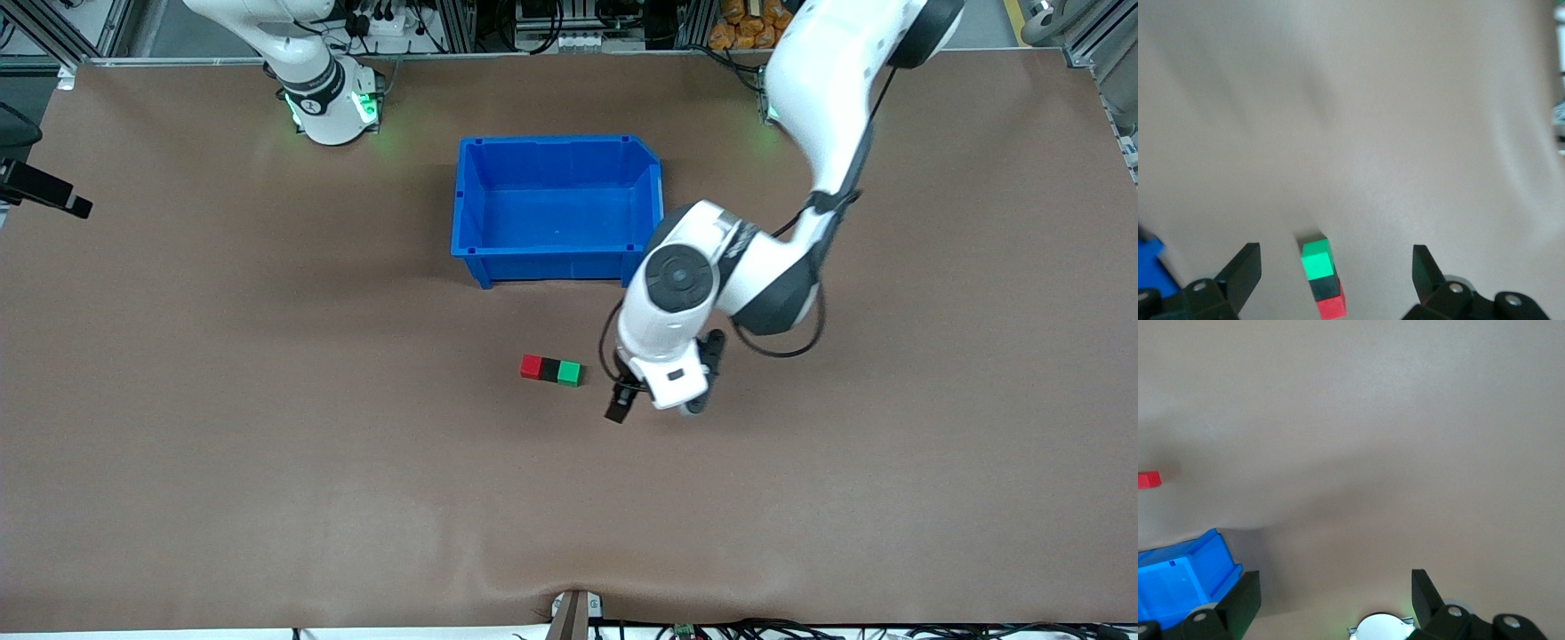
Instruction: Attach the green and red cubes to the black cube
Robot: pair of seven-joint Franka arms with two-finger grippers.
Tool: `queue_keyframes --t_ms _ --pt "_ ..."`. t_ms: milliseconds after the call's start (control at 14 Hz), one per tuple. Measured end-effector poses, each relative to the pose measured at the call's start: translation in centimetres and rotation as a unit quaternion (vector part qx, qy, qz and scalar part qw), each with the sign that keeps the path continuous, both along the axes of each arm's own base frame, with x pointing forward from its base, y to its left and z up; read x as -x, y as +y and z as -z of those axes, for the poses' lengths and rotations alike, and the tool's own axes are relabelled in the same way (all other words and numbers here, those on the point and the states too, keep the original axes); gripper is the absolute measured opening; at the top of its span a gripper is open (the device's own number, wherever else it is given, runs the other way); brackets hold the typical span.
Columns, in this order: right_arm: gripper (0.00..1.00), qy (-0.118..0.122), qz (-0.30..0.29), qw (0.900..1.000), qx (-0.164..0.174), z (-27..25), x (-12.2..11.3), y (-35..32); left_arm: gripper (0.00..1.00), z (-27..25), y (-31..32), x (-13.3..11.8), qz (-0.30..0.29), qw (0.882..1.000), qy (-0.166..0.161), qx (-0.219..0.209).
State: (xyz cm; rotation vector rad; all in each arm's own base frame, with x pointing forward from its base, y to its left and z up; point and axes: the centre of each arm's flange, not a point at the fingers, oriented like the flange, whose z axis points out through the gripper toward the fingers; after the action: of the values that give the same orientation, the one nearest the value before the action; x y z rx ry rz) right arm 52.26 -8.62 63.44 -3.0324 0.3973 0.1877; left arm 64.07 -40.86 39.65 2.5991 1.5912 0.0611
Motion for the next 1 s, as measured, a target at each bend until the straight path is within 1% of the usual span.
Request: queue_keyframes --t_ms 143,286,429,643,786,1000 --pt "1.00 0.006 0.009 1.000 0.001 0.5 -0.3 0.2 1.00 -5.8 4.5 -1.3 0.036 0.999 -0.022 -0.001" --pt "1.00 0.013 0.011 1.000 0.002 1.3 -0.9 0.8 1.00 -11.4 10.4 -2.3 0.066 0.997 -0.040 -0.006" --pt "1.00 0.017 0.015 1.000 0.003 1.7 -1.2 1.4 1.00 -15.2 15.2 -2.2 0.089 0.995 -0.036 -0.018" --pt "1.00 0.016 0.017 1.000 0.004 1.6 -1.2 1.5 1.00 -18.4 19.2 -1.1 0.143 0.989 -0.021 -0.033" --pt "1.00 0.016 0.018 1.000 0.004 1.5 -1.2 1.5 1.00 -20.3 21.0 -0.7 0.172 0.984 -0.028 -0.038" --pt "1.00 0.010 0.020 1.000 0.005 1.4 -1.3 1.5 1.00 -22.3 24.4 -0.7 0.230 0.971 -0.043 -0.045"
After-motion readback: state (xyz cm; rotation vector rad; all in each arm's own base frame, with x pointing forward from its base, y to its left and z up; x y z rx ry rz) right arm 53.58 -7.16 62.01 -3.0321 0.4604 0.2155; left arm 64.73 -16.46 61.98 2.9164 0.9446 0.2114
